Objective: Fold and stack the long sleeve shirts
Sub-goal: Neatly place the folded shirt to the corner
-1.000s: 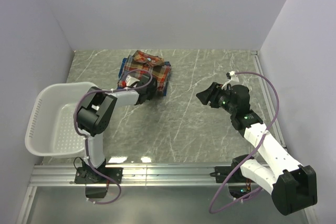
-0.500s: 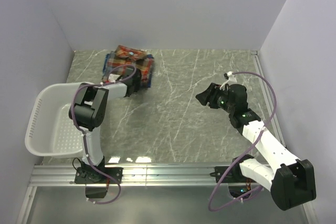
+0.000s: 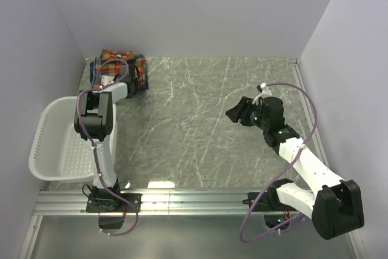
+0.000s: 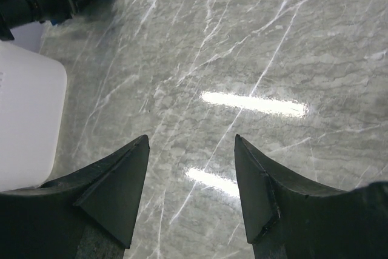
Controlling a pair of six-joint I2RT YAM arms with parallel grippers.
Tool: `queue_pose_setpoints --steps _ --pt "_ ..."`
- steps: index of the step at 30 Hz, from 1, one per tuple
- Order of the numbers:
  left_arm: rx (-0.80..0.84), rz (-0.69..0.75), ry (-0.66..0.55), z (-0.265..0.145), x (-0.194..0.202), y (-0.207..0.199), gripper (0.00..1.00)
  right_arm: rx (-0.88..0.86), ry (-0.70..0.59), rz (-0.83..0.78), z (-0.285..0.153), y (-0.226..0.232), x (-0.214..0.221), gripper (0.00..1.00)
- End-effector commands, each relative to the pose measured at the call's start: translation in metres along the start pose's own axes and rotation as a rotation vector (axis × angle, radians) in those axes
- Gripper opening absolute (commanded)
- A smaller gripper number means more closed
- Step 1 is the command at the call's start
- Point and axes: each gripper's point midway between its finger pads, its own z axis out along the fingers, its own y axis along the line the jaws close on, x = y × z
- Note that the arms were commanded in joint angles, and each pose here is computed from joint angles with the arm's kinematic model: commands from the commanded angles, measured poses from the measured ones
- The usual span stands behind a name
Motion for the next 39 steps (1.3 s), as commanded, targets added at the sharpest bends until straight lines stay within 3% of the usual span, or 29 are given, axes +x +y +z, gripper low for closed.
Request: queue_pose_setpoints --steps 1,6,9,12,13,16,24,30,33,39 --pt "-0.042 0.099 -0.026 0.011 -0.018 0.007 0.08 -0.014 -0.020 -0.021 0.000 0.005 -0.012 0.65" --pt "-0.034 0.131 -0.020 0.016 -0.032 0.005 0.15 -0.014 -0.019 -0.019 0.000 0.005 -0.012 0.65" --pt "-0.039 0.160 -0.015 0.017 -0.046 0.000 0.25 -0.014 -0.014 -0.021 -0.001 0.005 -0.011 0.65" --pt "-0.016 0.184 0.007 0.005 -0.048 -0.009 0.51 -0.005 -0.025 -0.035 -0.005 0.005 -0.015 0.65" --pt "-0.008 0.195 0.011 0.001 -0.049 -0.011 0.67 -0.005 -0.034 -0.039 -0.006 0.007 -0.019 0.65" --pt "0.014 0.204 0.034 -0.018 -0.051 -0.022 0.85 0.001 -0.045 -0.048 -0.010 0.009 -0.024 0.65" --pt "0.112 0.248 0.089 -0.077 -0.054 -0.064 0.98 0.018 -0.104 -0.048 -0.027 0.014 -0.039 0.67" --pt "0.198 0.284 0.116 -0.129 -0.061 -0.083 0.99 0.138 -0.179 -0.048 -0.050 0.005 -0.058 0.72" --pt "0.292 0.385 0.150 -0.175 -0.049 -0.095 0.99 0.236 -0.237 -0.036 -0.068 -0.006 -0.071 0.76" --pt "0.521 0.619 0.060 -0.294 -0.090 -0.111 0.99 0.389 -0.359 -0.028 -0.123 -0.012 -0.099 0.79"
